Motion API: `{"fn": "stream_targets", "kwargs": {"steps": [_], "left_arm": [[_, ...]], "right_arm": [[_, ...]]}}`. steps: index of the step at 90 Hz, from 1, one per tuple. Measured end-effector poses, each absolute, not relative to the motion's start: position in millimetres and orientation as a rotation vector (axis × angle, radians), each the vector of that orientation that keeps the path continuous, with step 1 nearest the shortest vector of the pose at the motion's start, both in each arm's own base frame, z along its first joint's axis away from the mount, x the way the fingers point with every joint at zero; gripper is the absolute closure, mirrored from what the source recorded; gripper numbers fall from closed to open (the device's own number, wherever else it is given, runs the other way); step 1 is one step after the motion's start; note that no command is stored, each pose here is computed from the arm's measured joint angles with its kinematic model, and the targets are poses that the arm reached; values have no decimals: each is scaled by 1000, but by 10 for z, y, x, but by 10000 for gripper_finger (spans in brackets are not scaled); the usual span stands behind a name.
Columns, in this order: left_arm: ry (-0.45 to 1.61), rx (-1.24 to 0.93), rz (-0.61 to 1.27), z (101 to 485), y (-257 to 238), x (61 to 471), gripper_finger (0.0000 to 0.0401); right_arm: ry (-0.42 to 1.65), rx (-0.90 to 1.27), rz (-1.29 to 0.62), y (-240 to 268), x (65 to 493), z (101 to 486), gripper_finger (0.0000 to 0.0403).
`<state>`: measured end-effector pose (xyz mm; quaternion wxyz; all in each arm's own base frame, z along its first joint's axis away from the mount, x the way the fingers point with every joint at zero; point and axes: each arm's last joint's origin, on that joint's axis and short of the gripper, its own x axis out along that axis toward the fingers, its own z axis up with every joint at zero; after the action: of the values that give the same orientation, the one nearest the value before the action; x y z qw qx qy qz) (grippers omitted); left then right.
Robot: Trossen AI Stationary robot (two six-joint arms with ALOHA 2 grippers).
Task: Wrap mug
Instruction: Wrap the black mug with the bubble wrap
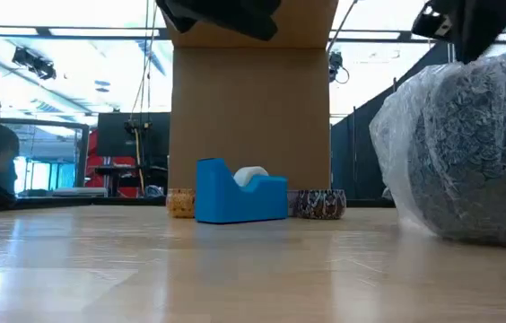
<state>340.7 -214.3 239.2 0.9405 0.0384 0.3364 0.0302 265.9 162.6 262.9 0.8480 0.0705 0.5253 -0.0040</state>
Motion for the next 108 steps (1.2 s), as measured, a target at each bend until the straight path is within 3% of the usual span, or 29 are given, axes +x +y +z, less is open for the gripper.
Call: {"fn": "stream_targets", "kwargs": {"steps": [40, 56, 70, 91, 108], "left_arm": [[686, 79, 62, 2391, -2144, 3407, 254], [691, 82, 65, 2388, -2135, 3407, 254], [691, 82, 66, 2387, -2135, 3407, 254], [689, 59, 72, 2388, -2144, 3402, 254], [688, 56, 71, 2389, -2151, 3398, 254]], "right_arm": [[1248, 288, 137, 1404, 2598, 1962, 403], [1290, 279, 146, 1424, 2656, 2254, 403], [1261, 257, 203, 1549, 2675, 2636, 403], [1151, 198, 250, 1843, 2590, 2884, 402], [1128, 187, 195, 1949, 2569, 2837, 355]]}}
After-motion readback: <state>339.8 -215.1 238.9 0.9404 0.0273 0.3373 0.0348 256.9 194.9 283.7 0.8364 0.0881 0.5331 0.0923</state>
